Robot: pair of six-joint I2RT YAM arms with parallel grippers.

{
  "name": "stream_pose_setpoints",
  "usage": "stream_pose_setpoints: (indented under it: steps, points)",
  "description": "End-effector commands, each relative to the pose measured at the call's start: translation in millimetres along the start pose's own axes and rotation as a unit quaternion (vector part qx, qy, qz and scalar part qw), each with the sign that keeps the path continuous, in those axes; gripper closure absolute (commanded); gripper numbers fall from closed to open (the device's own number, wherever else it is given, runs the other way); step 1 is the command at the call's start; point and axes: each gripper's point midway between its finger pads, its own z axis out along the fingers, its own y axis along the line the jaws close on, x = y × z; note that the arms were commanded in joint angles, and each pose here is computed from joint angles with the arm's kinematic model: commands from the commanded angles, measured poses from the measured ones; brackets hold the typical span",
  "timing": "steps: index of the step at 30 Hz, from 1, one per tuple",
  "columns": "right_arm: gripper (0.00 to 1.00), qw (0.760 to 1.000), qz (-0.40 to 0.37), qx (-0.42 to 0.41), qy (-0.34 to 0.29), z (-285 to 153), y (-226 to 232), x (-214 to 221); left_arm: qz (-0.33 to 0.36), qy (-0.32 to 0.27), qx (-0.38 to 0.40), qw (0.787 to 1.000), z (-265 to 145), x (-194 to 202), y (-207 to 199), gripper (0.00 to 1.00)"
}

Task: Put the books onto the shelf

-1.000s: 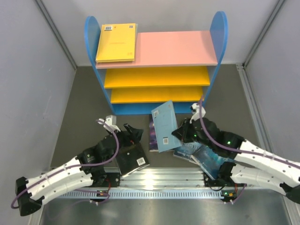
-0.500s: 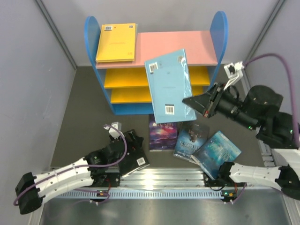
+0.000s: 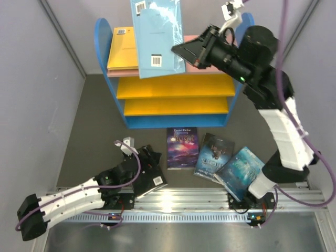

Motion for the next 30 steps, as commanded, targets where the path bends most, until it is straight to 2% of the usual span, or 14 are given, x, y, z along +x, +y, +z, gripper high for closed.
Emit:
stream_pose_setpoints:
  steps: [1,7,16,30]
  points:
    - [1.0,0.991,0.059,-0.106,-0.053,40.2,17.8,-36.6,-0.029,-0.021,0.026,0.999,-1.4,-7.0,-7.5,0.08]
    - [1.0,0.967,0.139,-0.199,-0.073,99.2,18.5,-43.0,-0.043,-0.031,0.035,0.998,-4.4,-8.8,-5.9,0.09]
    - [1.0,0.964,0.188,-0.141,-0.121,150.4,-26.9,-30.5,-0.05,-0.034,0.04,0.997,-5.2,-8.7,-5.3,0.1]
    - [1.0,0.963,0.226,-0.115,-0.089,181.0,-45.2,12.4,-0.057,-0.04,0.044,0.997,-8.4,-10.0,-2.6,0.11]
